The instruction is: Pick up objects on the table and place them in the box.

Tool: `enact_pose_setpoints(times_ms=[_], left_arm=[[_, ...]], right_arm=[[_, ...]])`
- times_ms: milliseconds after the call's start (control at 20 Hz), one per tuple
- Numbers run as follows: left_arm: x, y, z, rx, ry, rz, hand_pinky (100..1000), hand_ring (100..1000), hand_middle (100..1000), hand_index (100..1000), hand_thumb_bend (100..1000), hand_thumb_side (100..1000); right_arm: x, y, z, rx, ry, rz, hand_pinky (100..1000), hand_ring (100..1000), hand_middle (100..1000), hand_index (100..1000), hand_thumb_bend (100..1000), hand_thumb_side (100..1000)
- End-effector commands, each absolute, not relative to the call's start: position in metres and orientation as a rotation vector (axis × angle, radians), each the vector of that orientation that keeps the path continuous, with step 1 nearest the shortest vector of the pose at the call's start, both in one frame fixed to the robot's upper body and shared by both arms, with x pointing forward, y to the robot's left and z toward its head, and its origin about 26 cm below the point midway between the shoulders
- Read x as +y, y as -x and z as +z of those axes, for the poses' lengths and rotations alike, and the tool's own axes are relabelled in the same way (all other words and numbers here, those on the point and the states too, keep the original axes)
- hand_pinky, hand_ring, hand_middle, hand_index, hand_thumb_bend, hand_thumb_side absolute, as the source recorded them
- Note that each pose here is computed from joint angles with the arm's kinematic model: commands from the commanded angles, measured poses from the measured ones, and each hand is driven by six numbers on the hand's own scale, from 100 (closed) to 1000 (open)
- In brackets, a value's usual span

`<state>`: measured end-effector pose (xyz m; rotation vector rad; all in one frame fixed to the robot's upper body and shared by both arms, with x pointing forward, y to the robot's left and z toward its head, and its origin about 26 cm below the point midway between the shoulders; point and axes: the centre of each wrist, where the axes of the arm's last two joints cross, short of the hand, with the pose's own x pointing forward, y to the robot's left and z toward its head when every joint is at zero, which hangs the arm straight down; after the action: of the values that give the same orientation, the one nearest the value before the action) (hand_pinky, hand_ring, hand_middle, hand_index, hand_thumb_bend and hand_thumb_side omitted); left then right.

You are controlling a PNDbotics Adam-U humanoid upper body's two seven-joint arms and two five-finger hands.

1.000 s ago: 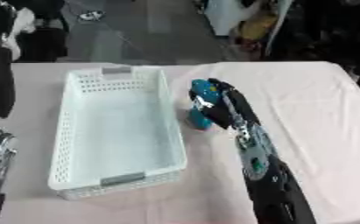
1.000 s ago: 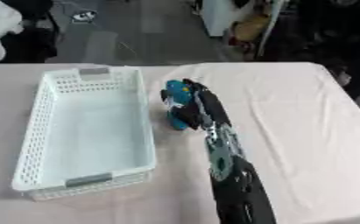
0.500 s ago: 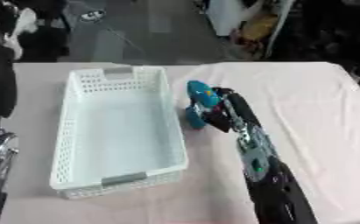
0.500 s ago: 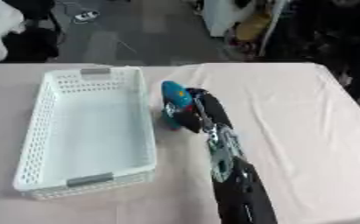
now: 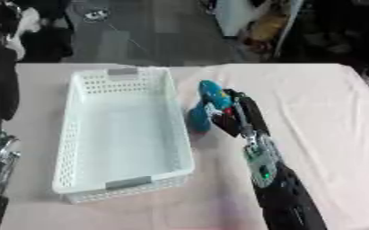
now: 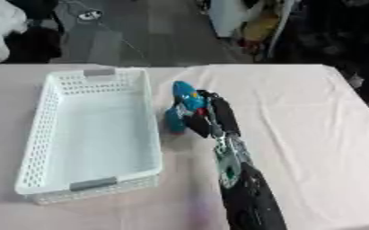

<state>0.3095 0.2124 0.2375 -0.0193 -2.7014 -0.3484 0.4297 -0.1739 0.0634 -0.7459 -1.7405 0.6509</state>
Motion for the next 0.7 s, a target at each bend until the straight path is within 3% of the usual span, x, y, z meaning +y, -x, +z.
enact_pose_setpoints(times_ms=[50, 700], left_arm=[[0.213, -0.307, 0.247, -2.734, 0.022, -0.363, 819, 816, 891, 920, 303, 954], [0.213, -0.307, 0.247, -2.730, 0.027, -0.367, 819, 816, 892, 920, 303, 952]], right_arm=[[-0.179, -0.435, 0.076, -1.822, 0.746, 0.581, 100, 100, 100, 290, 100, 783], [-0.180, -0.437, 0.122, -2.023, 0.613, 0.394, 100, 100, 100, 286, 100, 758]])
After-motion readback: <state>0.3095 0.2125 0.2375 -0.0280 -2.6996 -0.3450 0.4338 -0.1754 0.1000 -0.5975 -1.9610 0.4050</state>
